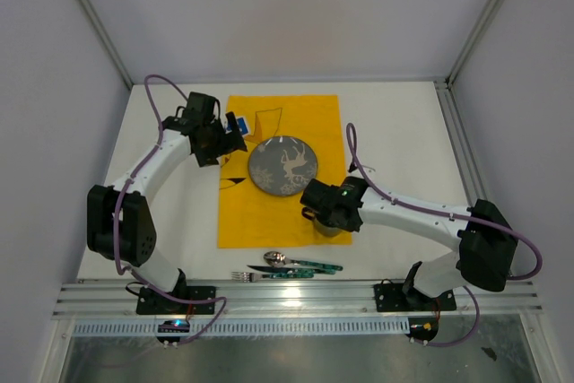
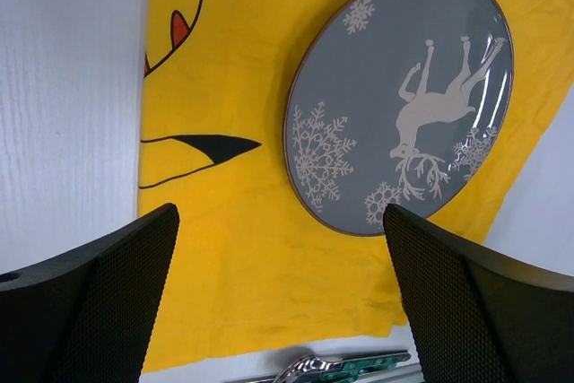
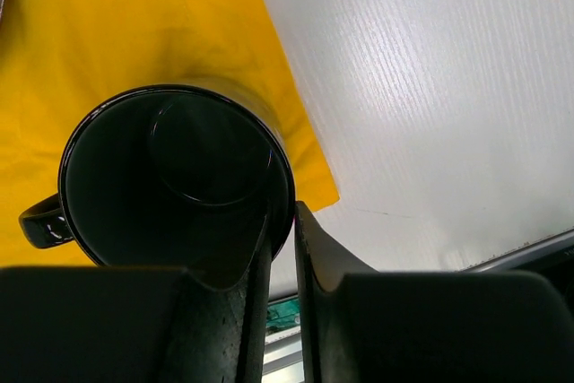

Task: Set the dinner table for one person

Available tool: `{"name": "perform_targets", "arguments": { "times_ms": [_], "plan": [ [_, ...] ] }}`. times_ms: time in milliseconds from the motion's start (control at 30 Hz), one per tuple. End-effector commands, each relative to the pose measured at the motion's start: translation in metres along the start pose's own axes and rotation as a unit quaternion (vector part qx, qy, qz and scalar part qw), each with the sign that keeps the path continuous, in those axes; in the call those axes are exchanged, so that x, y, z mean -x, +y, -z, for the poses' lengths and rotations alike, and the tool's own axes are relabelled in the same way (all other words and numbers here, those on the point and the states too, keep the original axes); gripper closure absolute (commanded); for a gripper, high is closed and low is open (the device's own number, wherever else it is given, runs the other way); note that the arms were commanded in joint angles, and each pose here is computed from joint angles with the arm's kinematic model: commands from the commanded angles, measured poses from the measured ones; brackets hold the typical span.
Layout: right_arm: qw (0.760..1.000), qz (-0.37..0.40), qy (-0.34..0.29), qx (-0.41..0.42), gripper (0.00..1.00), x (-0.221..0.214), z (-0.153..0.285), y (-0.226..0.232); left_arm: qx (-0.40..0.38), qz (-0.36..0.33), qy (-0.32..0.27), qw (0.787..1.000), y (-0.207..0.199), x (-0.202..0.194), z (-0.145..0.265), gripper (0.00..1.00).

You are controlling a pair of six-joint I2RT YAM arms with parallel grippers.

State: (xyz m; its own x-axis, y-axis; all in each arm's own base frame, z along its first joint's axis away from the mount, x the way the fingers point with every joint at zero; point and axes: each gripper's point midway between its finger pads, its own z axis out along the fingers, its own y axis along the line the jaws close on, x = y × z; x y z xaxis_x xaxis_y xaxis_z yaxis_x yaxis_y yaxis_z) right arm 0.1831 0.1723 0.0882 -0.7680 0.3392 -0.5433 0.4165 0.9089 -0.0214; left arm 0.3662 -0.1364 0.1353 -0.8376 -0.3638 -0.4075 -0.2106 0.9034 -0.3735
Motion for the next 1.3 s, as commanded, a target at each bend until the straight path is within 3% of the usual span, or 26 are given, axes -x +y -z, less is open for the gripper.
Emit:
{"name": "perform_targets", "arguments": {
  "times_ms": [0,167,300,367,500,633,1267],
  "plan": [
    [1.0,0.0,-0.001,0.013,0.82,-0.001,-0.001,0.007,-0.004,-0.01,-0.027,1.0,-0.005,0.016,0.012,0.01],
    [1.0,0.002,0.001,0.004,0.67,-0.003,-0.002,0.004,-0.002,-0.013,-0.032,0.999,-0.005,0.018,0.015,0.01],
    [1.0,0.01,0.008,-0.006,0.63,-0.007,-0.005,0.002,0.003,-0.016,-0.038,0.999,-0.003,0.019,0.018,0.02],
    [1.0,0.012,0.011,-0.005,0.67,-0.009,-0.006,0.004,0.004,-0.018,-0.041,0.999,-0.002,0.02,0.02,0.02],
    [1.0,0.016,0.011,0.005,0.86,-0.009,-0.007,0.006,0.005,-0.021,-0.043,0.999,-0.002,0.02,0.022,0.01],
    [1.0,0.012,0.008,0.019,0.95,-0.009,-0.007,0.007,0.007,-0.022,-0.043,0.999,-0.001,0.02,0.022,0.01],
    [0.998,-0.007,-0.033,0.045,0.97,0.018,0.013,0.007,-0.004,-0.009,-0.027,1.0,-0.002,0.01,0.014,0.01]
  ]
}}
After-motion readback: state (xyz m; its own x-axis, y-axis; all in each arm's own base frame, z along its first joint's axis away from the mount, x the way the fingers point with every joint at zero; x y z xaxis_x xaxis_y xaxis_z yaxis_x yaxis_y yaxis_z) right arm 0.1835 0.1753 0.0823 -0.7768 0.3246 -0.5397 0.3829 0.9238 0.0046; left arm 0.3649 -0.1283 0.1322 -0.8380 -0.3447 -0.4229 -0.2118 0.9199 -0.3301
